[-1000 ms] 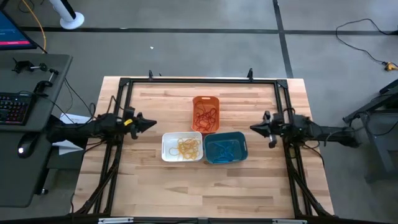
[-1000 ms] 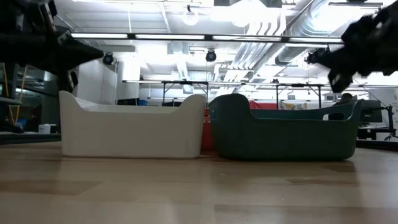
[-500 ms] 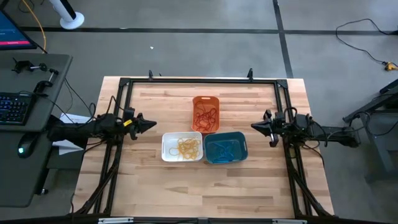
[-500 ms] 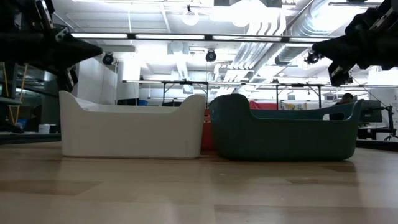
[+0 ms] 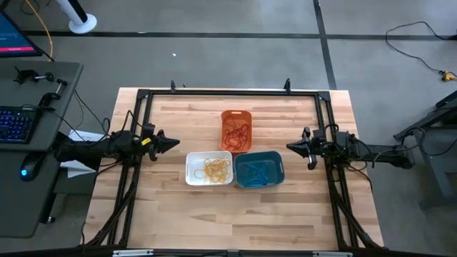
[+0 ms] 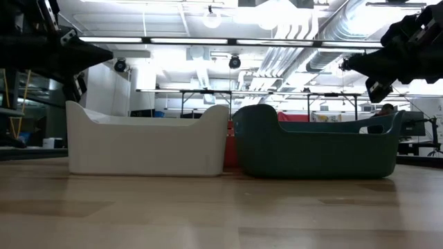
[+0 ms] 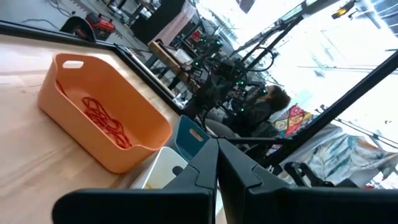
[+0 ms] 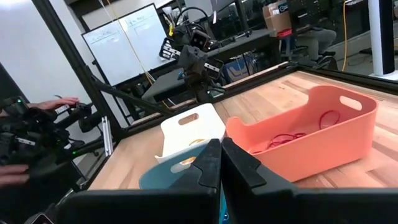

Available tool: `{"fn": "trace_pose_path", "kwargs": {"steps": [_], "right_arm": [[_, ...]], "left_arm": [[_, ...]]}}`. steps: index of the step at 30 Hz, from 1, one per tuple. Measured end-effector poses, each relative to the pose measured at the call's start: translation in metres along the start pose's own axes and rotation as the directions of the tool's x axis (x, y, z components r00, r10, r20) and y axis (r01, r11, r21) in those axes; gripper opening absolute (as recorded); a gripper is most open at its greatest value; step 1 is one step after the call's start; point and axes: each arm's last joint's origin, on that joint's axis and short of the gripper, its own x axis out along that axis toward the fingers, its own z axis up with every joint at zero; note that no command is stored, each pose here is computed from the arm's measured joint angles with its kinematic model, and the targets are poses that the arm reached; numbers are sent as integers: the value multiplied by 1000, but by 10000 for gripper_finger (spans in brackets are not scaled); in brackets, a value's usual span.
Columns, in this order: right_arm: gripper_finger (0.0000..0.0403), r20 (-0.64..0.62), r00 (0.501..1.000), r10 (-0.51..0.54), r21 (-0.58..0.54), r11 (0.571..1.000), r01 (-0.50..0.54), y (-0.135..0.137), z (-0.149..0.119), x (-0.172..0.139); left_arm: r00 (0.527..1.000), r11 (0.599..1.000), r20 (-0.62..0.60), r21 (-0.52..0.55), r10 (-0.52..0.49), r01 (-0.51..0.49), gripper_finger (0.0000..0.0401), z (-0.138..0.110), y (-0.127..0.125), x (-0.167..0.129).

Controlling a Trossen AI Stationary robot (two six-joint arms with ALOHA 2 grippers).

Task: Sort rubber bands into baskets
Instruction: Return to Home Position

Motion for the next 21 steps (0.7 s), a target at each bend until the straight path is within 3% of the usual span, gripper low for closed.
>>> {"fn": "trace_pose_path", "kwargs": {"steps": [4,6,8,10,13,15,21], "right_arm": [[0,1,1000,0,0,1000,0,0,0,0],[0,0,1000,0,0,1000,0,0,0,0],[0,1,1000,0,0,1000,0,0,0,0],[0,1,1000,0,0,1000,0,0,0,0],[0,1,1000,0,0,1000,0,0,0,0],[0,1,1000,0,0,1000,0,0,0,0],[0,1,1000,1,0,1000,-1,0,0,0]], "left_arm": [[1000,1000,2,17,4,-4,1,0,0,0],[1000,988,-7,157,0,1,1,0,1,0],[999,949,-31,315,-19,28,1,-1,0,0],[997,885,-65,459,-47,71,1,-3,-1,0],[994,799,-88,592,-70,108,1,-5,-3,-1],[993,778,-92,617,-74,115,1,-5,-4,-1],[994,781,-88,615,-69,108,1,-5,-3,-1]]}}
